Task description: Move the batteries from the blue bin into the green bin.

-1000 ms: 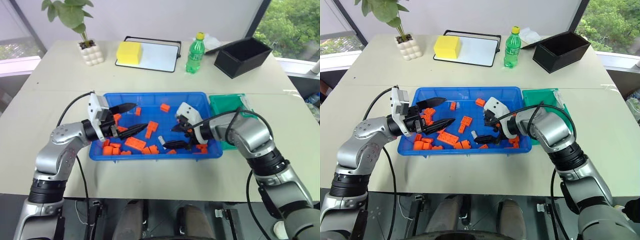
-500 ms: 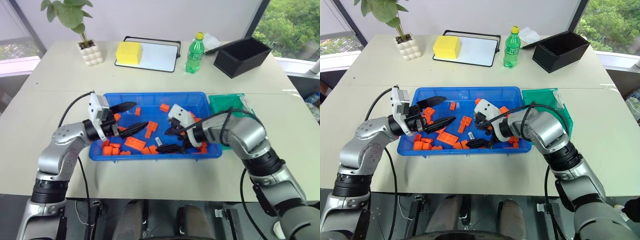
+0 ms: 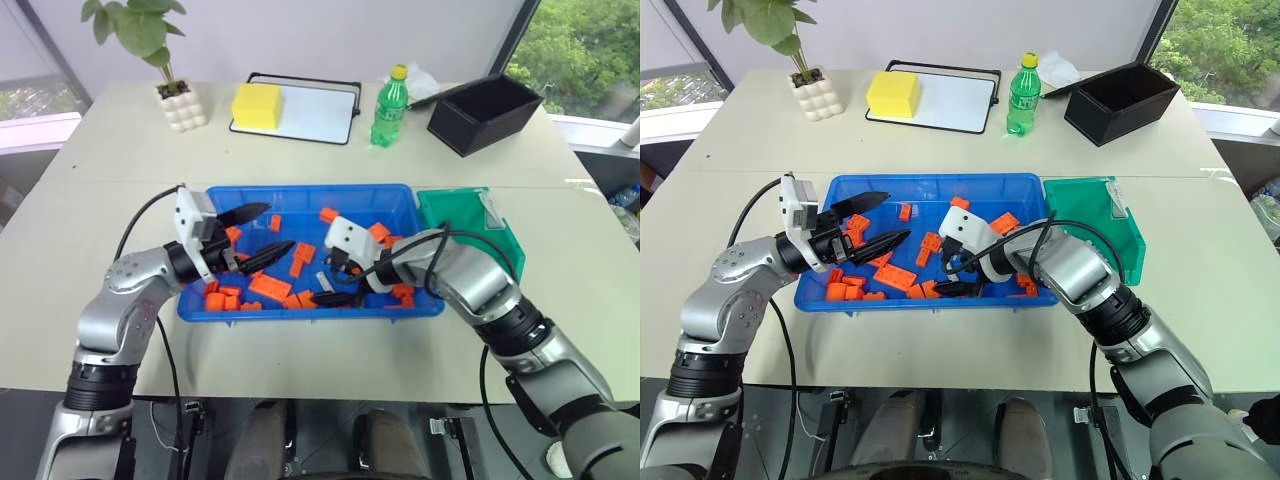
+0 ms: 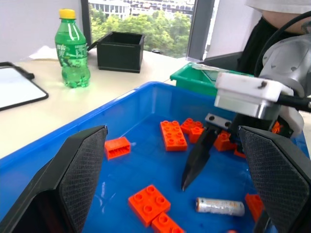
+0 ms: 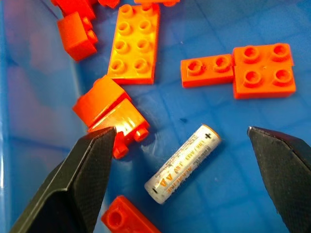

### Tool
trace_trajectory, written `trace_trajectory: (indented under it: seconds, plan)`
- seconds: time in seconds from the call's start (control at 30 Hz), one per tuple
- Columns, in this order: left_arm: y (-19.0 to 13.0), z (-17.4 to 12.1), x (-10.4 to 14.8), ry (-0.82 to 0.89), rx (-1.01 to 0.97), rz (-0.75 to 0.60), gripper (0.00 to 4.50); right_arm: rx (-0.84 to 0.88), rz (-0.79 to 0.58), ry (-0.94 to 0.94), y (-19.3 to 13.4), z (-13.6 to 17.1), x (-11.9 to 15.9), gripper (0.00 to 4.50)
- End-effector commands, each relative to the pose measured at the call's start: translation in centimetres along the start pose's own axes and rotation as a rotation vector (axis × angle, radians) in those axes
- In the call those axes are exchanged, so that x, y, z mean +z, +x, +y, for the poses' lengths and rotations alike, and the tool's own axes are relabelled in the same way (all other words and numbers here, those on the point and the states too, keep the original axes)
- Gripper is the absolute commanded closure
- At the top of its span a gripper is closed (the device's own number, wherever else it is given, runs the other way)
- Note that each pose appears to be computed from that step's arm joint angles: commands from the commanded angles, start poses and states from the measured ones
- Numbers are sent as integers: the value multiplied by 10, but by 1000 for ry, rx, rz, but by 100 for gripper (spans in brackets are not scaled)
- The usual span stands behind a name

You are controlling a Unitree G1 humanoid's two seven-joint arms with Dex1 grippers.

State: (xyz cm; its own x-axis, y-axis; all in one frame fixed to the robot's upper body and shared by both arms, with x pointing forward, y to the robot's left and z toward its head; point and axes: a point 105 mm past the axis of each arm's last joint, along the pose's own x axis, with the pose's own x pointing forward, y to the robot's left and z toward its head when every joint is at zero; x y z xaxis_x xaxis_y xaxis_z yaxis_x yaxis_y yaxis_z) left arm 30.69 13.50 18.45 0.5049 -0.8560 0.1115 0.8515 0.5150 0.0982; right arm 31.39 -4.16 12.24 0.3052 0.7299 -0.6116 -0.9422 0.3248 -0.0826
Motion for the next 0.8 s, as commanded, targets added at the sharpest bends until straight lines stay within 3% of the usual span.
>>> trace_trajectory:
  seconds: [0.03,0.33,0.6,0.7,0.8]
  plan:
    - [-1,-2,14,52,0,-46,0,-16,11,-23,-7,-6,0,7]
    - [1,-1,16,57,3,-56,0,-8,80,-104,-8,-12,-15,7]
    - [0,0,16,62,14,-57,0,27,79,-161,1,-4,-12,7]
    - [-1,0,16,65,20,-58,0,42,88,-171,1,-1,-15,91]
    - [-1,1,17,66,23,-59,0,46,91,-176,0,-1,-16,238]
